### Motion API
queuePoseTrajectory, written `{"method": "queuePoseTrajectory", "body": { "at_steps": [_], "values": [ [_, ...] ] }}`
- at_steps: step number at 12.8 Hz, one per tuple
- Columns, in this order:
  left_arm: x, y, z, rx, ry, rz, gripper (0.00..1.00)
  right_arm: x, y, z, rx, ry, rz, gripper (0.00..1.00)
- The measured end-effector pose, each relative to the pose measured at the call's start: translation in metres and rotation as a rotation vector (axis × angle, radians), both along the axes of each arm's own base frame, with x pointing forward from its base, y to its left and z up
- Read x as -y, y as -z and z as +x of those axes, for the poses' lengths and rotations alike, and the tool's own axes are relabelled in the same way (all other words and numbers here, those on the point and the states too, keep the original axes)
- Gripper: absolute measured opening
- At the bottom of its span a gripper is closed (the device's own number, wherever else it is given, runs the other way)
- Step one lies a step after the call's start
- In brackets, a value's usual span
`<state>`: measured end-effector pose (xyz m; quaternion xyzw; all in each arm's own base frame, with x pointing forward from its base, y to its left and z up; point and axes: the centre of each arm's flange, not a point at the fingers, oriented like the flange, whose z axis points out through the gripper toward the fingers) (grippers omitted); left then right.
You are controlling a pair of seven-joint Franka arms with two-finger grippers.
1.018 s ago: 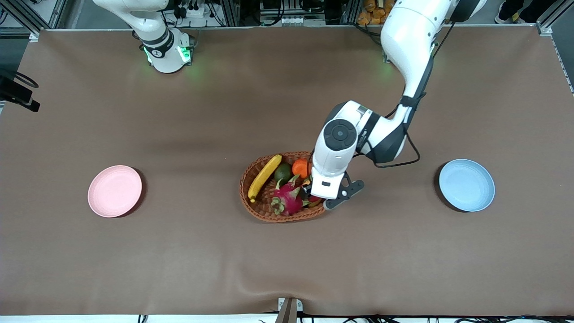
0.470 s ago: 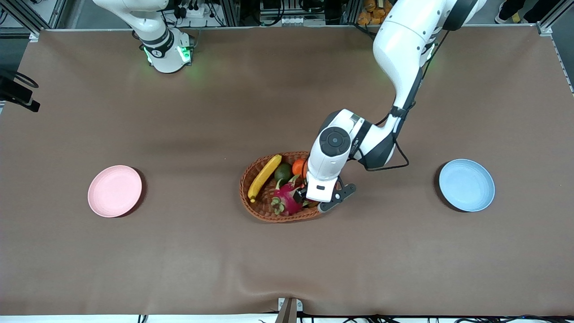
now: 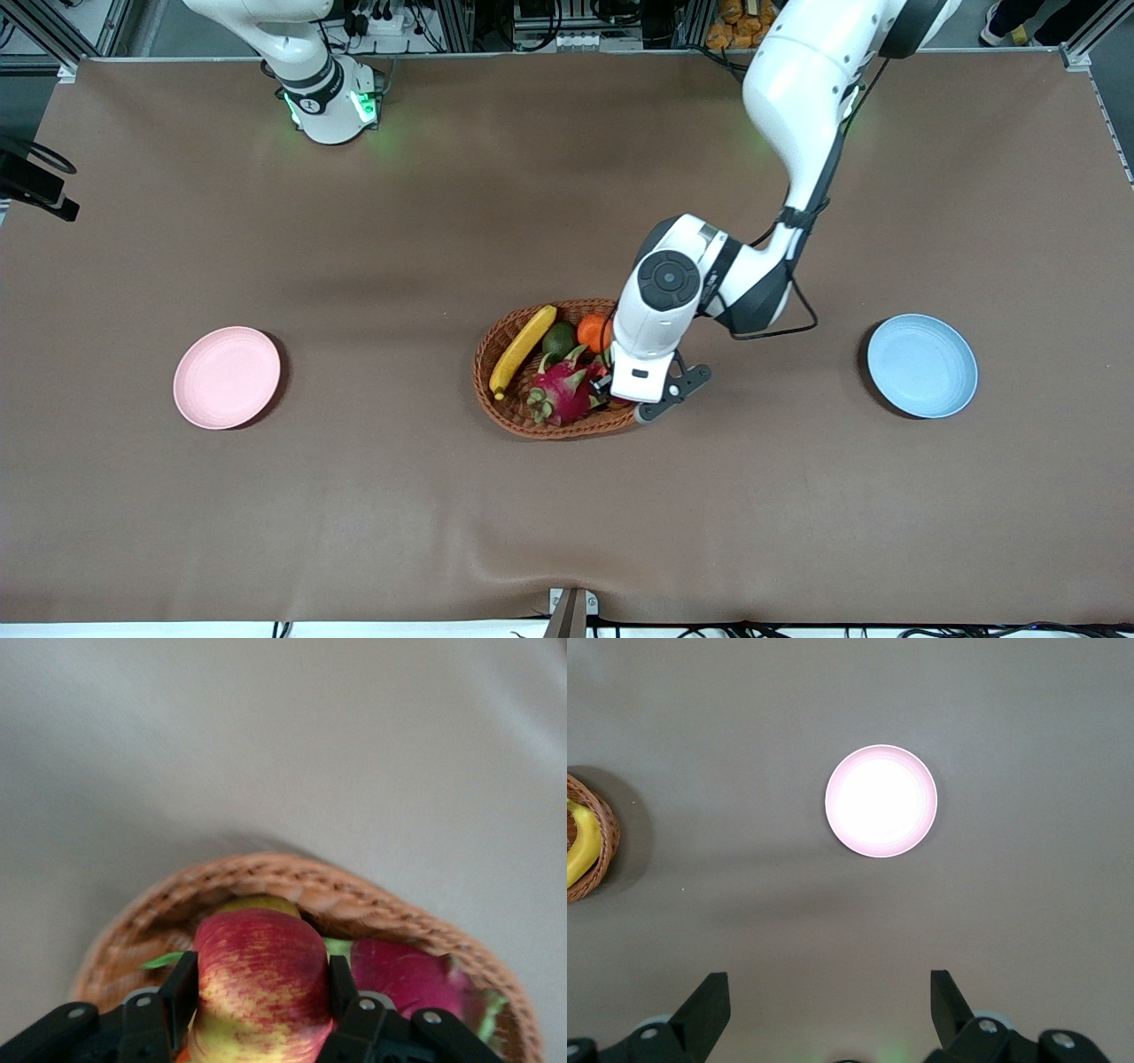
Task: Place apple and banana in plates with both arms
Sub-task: 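Carry the apple with the left gripper onto the blue plate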
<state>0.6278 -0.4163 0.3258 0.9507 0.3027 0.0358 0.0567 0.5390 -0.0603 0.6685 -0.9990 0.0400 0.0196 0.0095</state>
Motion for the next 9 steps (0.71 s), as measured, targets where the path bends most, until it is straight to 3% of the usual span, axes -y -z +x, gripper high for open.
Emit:
{"method": "queuePoseTrajectory", "body": {
  "at_steps": [3, 5, 9],
  "values": [
    [-0.105, -0.105, 0.021, -0.076, 0.065, 0.058, 0.63, -0.002, 0.000, 0.000, -0.001, -0.003, 0.002, 1.00],
    [-0.201, -0.136, 0.027, -0.167, 0.138, 0.089, 0.63, -0.007, 0.003, 0.002, -0.005, -0.014, 0.006, 1.00],
    [-0.378, -0.081, 0.032, -0.310, 0.210, 0.133, 0.63, -0.058, 0.019, 0.014, -0.033, -0.105, 0.010, 1.00]
  ]
}}
